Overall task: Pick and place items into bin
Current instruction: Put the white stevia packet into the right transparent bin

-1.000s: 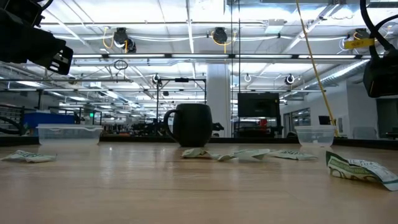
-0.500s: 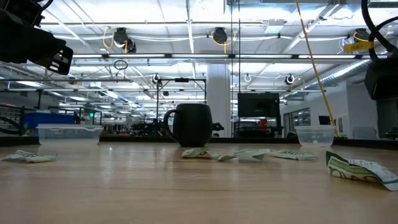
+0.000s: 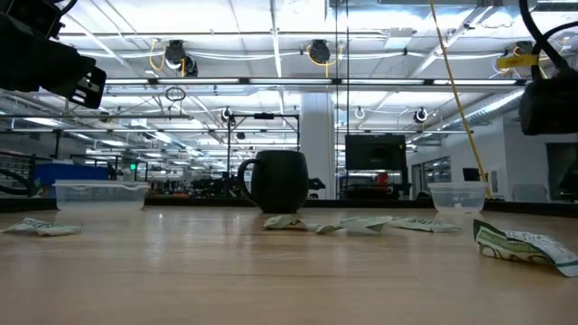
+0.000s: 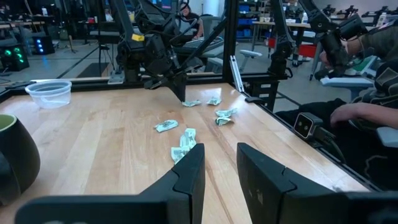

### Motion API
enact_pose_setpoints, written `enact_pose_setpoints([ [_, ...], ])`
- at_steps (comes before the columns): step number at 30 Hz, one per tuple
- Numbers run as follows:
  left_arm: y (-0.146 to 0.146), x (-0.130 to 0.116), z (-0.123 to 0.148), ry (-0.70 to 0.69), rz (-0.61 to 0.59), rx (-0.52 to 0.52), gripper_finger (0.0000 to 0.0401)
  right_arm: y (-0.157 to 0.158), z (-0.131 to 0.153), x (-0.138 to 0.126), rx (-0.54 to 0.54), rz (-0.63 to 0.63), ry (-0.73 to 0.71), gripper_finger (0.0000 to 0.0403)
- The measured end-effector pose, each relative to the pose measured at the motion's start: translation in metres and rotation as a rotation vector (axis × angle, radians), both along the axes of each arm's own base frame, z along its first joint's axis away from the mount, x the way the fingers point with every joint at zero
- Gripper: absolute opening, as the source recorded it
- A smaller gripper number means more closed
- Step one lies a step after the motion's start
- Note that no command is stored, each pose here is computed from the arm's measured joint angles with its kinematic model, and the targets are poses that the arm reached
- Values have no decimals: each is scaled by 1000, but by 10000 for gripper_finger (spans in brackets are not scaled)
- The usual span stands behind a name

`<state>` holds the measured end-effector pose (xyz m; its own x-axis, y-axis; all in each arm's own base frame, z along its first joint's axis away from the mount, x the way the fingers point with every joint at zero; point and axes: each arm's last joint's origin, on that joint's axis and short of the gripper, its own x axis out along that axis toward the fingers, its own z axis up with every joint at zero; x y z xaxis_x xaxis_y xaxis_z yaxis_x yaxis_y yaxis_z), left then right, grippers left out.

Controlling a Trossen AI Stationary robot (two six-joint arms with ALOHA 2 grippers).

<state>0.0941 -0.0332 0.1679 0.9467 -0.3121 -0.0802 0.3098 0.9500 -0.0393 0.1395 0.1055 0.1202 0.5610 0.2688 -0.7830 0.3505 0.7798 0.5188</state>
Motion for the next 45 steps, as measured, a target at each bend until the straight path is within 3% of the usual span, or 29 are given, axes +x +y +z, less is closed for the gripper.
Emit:
enact_pose_setpoints([
  [11, 0, 0, 0, 0, 0, 0, 97, -24, 21, 9, -214, -92, -224, 1],
  [18, 0, 0, 0, 0, 0, 0, 97, -54, 32, 7, -529, -284, -298, 0],
  [22, 0, 0, 0, 0, 0, 0, 97, -73, 34, 0, -763, -426, -262, 0],
  [26, 0, 0, 0, 0, 0, 0, 97, -88, 35, -6, -912, -564, -213, 0],
  [36, 0, 0, 0, 0, 0, 0, 97, -117, 37, -9, -1092, -791, -107, 0],
  [45, 0, 0, 0, 0, 0, 0, 97, -143, 37, -15, -1197, -858, 85, 0],
])
